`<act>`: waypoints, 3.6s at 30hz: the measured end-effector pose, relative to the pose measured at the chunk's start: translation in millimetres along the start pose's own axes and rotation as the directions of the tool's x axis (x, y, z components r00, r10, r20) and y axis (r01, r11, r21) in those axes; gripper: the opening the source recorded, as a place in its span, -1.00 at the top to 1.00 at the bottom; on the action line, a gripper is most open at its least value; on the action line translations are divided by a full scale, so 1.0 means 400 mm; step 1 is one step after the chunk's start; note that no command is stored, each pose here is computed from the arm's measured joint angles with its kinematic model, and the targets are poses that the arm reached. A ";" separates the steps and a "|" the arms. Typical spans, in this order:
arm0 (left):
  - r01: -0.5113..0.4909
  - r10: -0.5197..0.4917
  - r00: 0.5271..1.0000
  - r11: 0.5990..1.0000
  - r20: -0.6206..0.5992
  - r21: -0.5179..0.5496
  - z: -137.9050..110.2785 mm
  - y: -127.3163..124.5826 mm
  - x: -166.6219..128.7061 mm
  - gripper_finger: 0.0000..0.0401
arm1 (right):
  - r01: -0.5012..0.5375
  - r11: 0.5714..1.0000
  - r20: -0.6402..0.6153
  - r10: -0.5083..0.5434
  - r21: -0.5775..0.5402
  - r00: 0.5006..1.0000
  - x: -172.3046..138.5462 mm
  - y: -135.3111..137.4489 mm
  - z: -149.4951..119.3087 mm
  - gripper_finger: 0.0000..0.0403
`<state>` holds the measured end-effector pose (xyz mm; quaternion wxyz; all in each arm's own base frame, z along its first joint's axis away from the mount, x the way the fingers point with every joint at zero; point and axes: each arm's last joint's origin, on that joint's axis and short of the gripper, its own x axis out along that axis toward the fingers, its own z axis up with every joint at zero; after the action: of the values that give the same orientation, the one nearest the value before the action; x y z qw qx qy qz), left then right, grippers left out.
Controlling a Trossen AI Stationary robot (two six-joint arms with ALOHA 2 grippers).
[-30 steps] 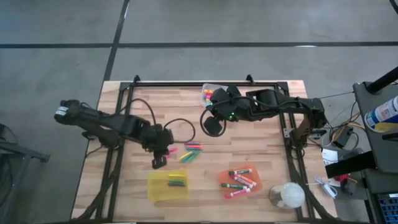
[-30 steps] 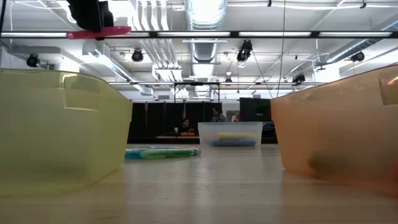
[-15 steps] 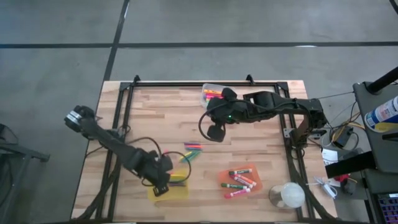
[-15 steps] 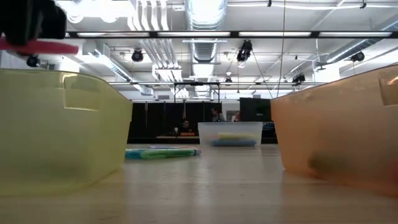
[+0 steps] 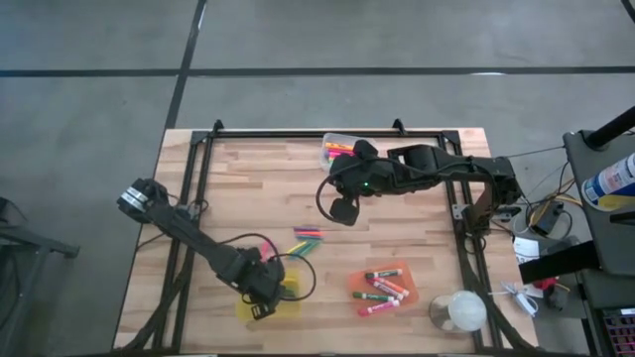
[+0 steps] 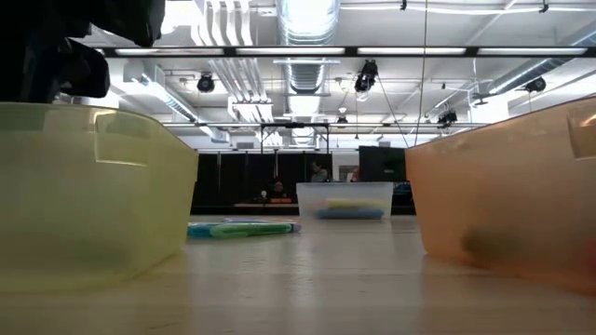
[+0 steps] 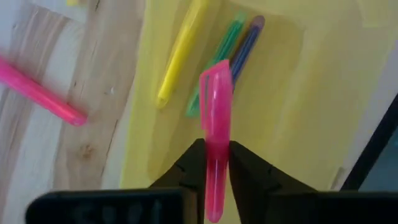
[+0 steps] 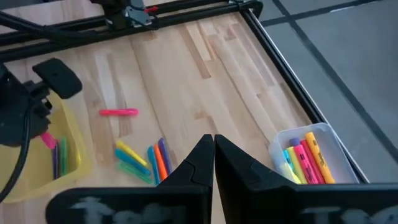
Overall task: Pick & Place Markers
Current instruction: Put the pink pen into the yellow bin, then put the purple pen into the yellow bin
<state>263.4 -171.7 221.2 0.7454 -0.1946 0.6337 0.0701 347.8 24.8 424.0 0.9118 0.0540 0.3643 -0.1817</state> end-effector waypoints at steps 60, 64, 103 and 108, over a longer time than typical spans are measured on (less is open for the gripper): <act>0.271 -0.100 0.696 0.954 0.711 -0.131 -0.101 0.236 -0.481 0.40 | -0.220 0.950 -0.331 0.285 0.222 0.900 0.583 0.037 -0.258 0.34; 0.291 -0.095 0.694 0.944 0.714 -0.158 -0.100 0.236 -0.481 0.40 | -0.196 0.961 -0.404 0.260 0.193 0.877 0.638 0.036 -0.260 0.34; 0.312 -0.103 0.693 0.935 0.714 -0.167 -0.100 0.235 -0.482 0.40 | -0.301 0.953 -0.619 0.257 0.035 0.742 0.713 0.035 -0.231 0.54; 0.312 -0.103 0.692 0.935 0.714 -0.168 -0.100 0.235 -0.482 0.40 | -0.340 0.940 -0.628 0.288 0.040 0.723 0.710 0.055 -0.241 0.58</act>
<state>157.8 -73.5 384.9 0.8964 -0.3269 0.2646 0.1399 483.6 -15.2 158.7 0.7575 0.1364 0.6382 0.0182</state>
